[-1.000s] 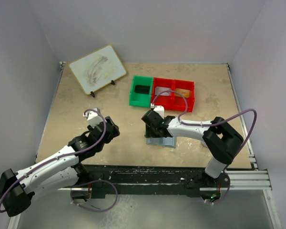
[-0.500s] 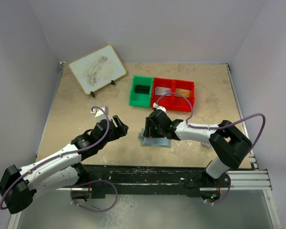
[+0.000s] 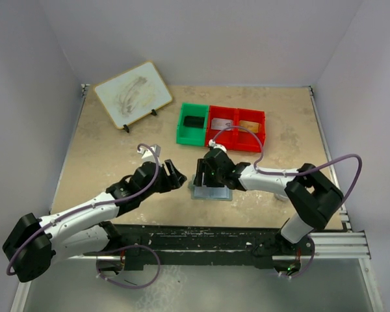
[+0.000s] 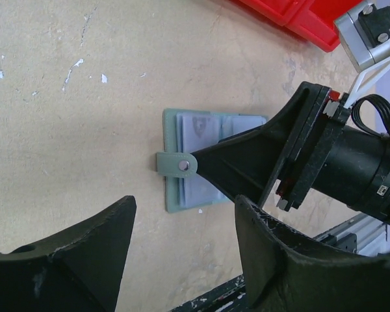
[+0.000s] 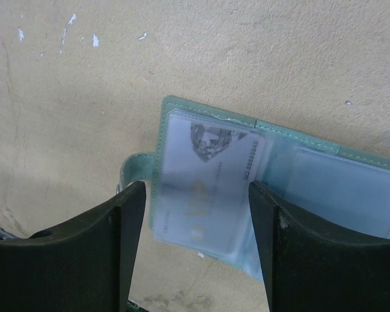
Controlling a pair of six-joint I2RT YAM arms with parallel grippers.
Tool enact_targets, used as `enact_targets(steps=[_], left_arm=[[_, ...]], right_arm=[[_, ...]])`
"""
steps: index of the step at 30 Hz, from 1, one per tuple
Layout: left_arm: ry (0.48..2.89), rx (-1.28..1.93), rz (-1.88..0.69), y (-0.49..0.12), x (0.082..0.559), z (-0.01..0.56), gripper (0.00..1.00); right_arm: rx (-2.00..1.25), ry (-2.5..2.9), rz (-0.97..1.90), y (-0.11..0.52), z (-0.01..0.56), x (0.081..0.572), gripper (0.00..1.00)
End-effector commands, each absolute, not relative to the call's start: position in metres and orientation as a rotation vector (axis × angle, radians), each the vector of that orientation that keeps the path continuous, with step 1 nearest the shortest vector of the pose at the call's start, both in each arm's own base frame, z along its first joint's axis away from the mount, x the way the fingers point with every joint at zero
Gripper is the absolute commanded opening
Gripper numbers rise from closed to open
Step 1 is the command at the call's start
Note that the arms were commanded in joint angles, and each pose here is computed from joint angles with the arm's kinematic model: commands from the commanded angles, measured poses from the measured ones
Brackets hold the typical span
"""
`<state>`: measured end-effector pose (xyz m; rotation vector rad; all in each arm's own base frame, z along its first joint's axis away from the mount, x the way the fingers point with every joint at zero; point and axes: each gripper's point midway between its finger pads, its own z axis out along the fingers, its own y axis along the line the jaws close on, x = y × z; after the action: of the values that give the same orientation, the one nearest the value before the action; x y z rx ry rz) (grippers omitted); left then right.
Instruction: Take the credit cards out of the card holder
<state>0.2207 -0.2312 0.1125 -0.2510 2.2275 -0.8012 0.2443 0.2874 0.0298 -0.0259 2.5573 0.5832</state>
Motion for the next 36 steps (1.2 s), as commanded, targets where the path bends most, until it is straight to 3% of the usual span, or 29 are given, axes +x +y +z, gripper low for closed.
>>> enact_targets(steps=[1,15,26,32,36], left_arm=[[2.189,-0.213,-0.851,-0.242,0.224,0.121,0.60],[2.201,-0.220,-0.803,-0.239,0.227,0.117,0.59],[2.205,-0.193,-0.836,-0.241,0.222,0.114,0.59],[2.208,-0.196,-0.836,-0.241,0.222,0.112,0.58],[2.203,-0.196,-0.835,-0.242,0.224,0.113,0.58]], right_arm=[[-0.018,2.591,0.410,0.271,0.013,0.249,0.69],[-0.028,2.617,0.142,0.260,-0.001,0.250,0.63],[-0.052,2.627,0.443,0.288,0.006,0.238,0.53],[-0.048,2.620,0.404,0.285,0.012,0.244,0.70],[-0.036,2.608,0.258,0.272,0.006,0.254,0.71]])
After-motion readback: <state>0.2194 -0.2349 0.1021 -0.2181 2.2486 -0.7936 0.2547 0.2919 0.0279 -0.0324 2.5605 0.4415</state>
